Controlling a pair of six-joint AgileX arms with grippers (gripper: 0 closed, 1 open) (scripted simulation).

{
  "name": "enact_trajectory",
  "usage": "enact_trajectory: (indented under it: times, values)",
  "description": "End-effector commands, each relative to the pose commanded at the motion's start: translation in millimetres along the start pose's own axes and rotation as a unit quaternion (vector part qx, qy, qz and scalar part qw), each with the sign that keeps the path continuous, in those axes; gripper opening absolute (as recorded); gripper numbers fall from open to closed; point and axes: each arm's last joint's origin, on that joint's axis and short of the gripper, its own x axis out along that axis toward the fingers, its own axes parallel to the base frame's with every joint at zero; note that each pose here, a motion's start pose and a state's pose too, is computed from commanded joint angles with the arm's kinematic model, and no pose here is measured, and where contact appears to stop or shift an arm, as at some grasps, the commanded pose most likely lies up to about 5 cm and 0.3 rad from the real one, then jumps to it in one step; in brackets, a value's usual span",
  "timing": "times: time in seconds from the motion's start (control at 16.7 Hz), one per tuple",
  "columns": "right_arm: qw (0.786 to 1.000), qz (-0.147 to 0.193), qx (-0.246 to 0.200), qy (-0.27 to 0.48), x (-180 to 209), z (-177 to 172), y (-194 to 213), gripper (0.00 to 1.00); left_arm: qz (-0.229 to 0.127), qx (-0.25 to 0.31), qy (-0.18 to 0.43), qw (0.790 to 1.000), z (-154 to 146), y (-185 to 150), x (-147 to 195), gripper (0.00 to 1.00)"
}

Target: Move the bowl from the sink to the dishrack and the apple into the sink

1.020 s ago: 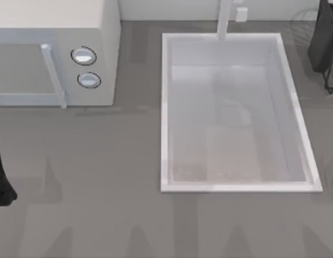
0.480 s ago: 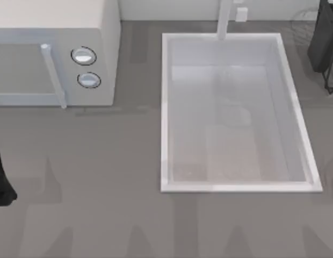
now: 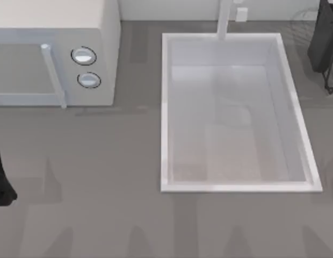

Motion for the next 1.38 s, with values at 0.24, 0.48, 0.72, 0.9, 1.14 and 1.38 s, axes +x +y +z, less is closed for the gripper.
enact_trajectory:
  times: [0.24,0.48,0.72,0.9,1.14,1.38]
  values:
    - [1.000,0.000,0.000,0.000,0.0,0.0,0.0,1.00,0.000,0.000,0.000,1.000,0.0,0.0,0.0,1.00]
    - [1.000,-0.002,-0.002,0.013,0.1,5.8,-0.4,1.00,0.000,0.000,0.000,1.000,0.0,0.0,0.0,1.00]
    - [0.995,-0.013,-0.013,0.095,6.2,33.7,-3.1,1.00,0.000,0.000,0.000,1.000,0.0,0.0,0.0,1.00]
    - [0.978,-0.024,-0.022,0.206,24.8,58.1,-7.3,1.00,0.000,0.000,0.000,1.000,0.0,0.0,0.0,1.00]
    - [0.921,-0.031,-0.027,0.387,72.8,76.0,-17.5,1.00,0.000,0.000,0.000,1.000,0.0,0.0,0.0,1.00]
    - [0.834,-0.025,-0.021,0.551,131.1,69.4,-32.8,1.00,0.000,0.000,0.000,1.000,0.0,0.0,0.0,1.00]
